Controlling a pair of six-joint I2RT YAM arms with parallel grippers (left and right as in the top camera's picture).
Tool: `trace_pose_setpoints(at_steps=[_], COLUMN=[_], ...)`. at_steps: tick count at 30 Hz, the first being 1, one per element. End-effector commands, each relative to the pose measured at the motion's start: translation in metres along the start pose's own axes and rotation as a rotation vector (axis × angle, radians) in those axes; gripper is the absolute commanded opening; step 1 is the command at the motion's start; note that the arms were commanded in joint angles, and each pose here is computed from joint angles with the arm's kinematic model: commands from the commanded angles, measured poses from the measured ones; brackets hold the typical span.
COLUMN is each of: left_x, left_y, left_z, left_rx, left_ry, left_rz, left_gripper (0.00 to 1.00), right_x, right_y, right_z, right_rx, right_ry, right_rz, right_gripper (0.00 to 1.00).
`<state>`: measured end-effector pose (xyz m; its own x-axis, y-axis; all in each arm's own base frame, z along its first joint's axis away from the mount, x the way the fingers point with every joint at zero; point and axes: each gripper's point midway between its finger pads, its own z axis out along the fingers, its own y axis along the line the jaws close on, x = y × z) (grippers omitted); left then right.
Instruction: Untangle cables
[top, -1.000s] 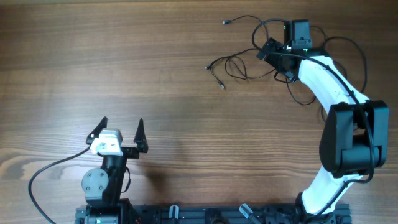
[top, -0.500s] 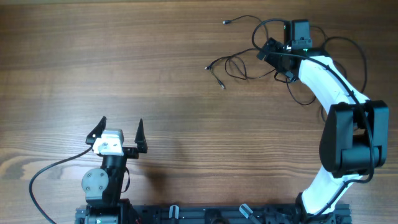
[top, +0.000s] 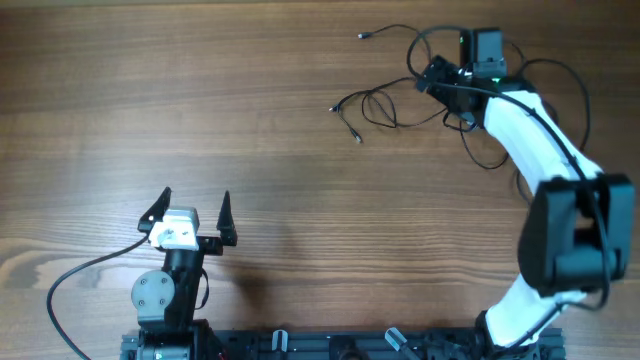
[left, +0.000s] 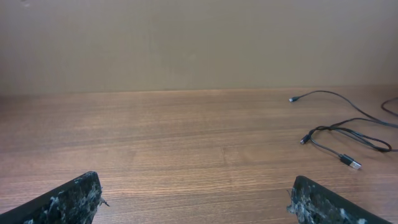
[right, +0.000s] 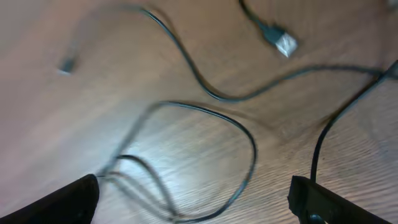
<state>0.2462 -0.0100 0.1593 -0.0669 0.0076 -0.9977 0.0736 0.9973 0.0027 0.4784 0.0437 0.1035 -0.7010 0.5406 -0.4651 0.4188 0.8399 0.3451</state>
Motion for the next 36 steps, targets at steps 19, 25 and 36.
trace_pose_setpoints(at_steps=[19,25,36], left_x=[0.002,0.002,0.002], left_y=[0.004,0.004,0.004], left_z=[0.0,0.0,0.0], left_rx=[-0.022,-0.023,-0.022], left_ry=[0.004,0.004,0.004], left_rz=[0.019,0.018,0.018], left_gripper=[1.0,1.0,1.0], right_x=[-0.045,0.02,0.125], right_y=[0.035,-0.013,-0.094], right_z=[-0.424,-0.359,-0.244], right_rx=[-0.583,-0.456,-0.383], right_ry=[-0.759,-0.583,-0.407], right_rz=[-0.016,-0.016,0.142], right_gripper=[1.0,1.0,1.0])
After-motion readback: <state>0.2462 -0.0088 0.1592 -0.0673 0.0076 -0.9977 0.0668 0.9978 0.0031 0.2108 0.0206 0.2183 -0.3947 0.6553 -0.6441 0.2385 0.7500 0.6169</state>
